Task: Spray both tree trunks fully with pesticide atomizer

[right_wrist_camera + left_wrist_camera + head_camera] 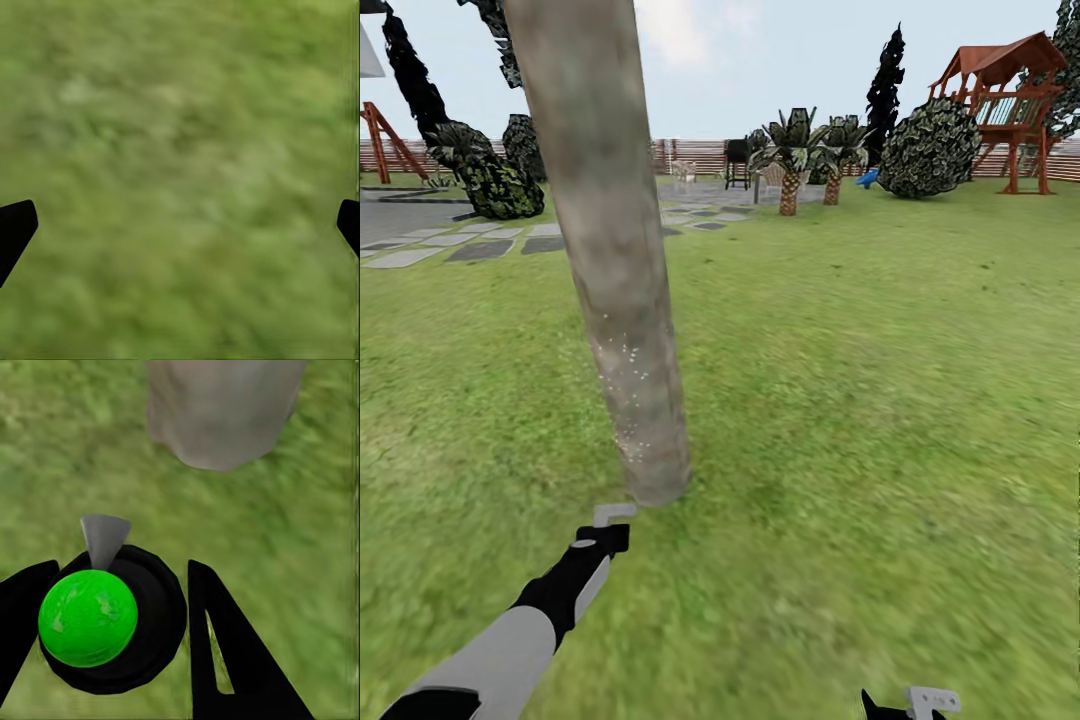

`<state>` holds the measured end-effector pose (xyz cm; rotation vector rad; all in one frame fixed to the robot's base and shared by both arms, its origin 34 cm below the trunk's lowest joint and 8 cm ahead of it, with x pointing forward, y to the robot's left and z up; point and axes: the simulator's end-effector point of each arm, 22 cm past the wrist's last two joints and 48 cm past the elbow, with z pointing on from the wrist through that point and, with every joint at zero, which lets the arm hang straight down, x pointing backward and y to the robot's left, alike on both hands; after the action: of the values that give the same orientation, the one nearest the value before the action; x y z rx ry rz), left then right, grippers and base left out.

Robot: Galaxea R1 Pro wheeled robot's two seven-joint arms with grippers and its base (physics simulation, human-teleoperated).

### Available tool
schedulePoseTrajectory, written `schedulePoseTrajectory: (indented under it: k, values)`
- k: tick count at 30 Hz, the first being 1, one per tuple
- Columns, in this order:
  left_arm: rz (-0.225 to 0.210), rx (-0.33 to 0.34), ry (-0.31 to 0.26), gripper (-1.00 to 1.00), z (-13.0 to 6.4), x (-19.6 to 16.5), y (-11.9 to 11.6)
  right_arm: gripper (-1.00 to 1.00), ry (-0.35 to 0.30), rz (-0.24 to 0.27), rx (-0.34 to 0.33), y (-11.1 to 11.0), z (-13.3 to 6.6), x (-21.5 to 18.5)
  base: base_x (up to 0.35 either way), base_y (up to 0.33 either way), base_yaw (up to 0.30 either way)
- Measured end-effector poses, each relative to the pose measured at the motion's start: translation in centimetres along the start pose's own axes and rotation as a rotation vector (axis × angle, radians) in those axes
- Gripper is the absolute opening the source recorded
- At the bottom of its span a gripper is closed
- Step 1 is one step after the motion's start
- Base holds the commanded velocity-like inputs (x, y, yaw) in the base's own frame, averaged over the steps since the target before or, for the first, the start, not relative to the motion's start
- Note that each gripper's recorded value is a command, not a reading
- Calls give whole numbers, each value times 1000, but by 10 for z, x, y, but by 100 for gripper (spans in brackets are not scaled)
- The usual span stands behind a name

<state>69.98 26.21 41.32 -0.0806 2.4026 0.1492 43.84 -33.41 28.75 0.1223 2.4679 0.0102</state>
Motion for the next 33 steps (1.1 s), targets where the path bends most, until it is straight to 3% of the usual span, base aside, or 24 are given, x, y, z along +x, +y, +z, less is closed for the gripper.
schedulePoseTrajectory:
  k: [10, 27, 33]
  values:
    - [1, -1, 1, -100, 0, 0, 0, 100, 0, 0, -1, 1, 0, 0, 139, -255, 26]
    - [0, 2, 3, -100, -1, 1, -4, 100, 1, 0, -1, 1, 0, 0, 19, -270, 265]
    - [0, 0, 3, -100, 0, 1, -2, 100, 0, 1, -1, 1, 0, 0, 72, -270, 42]
